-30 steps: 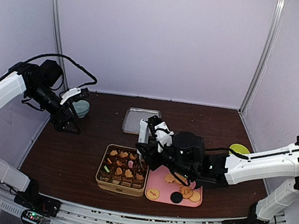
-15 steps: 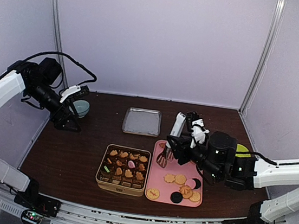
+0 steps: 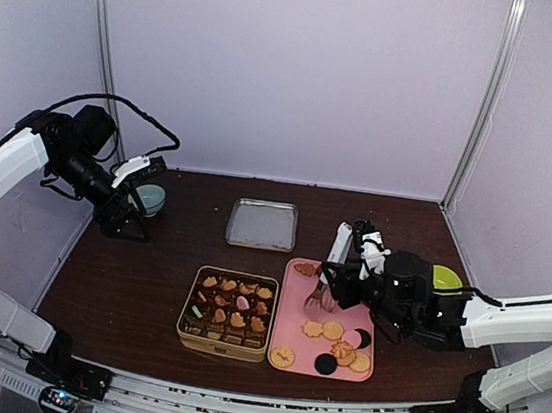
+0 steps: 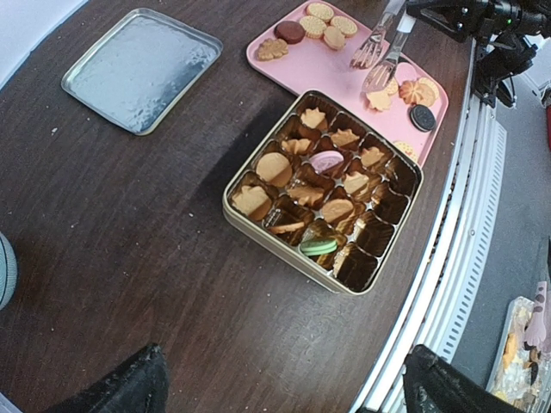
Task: Pack the cookies
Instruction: Pick up the fake cookies from the plate.
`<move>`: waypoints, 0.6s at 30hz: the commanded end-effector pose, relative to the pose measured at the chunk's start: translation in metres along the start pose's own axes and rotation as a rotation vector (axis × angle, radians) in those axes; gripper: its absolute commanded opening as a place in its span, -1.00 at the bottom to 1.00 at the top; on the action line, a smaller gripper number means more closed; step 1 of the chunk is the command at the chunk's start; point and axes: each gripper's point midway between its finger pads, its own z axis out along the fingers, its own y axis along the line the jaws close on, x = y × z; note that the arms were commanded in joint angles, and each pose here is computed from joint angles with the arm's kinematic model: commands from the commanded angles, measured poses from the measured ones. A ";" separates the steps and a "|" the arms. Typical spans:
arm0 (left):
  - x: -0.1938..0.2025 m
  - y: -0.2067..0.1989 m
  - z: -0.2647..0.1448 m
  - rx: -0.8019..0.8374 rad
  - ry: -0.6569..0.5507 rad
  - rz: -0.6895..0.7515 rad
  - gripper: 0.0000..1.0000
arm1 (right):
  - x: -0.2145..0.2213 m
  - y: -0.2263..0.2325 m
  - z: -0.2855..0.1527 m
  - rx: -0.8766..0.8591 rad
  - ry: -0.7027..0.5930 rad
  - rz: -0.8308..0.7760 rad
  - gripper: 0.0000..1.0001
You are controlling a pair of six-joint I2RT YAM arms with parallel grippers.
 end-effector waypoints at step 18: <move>-0.011 -0.001 -0.007 0.009 -0.033 -0.006 0.96 | 0.033 0.002 -0.006 -0.072 0.057 0.076 -0.33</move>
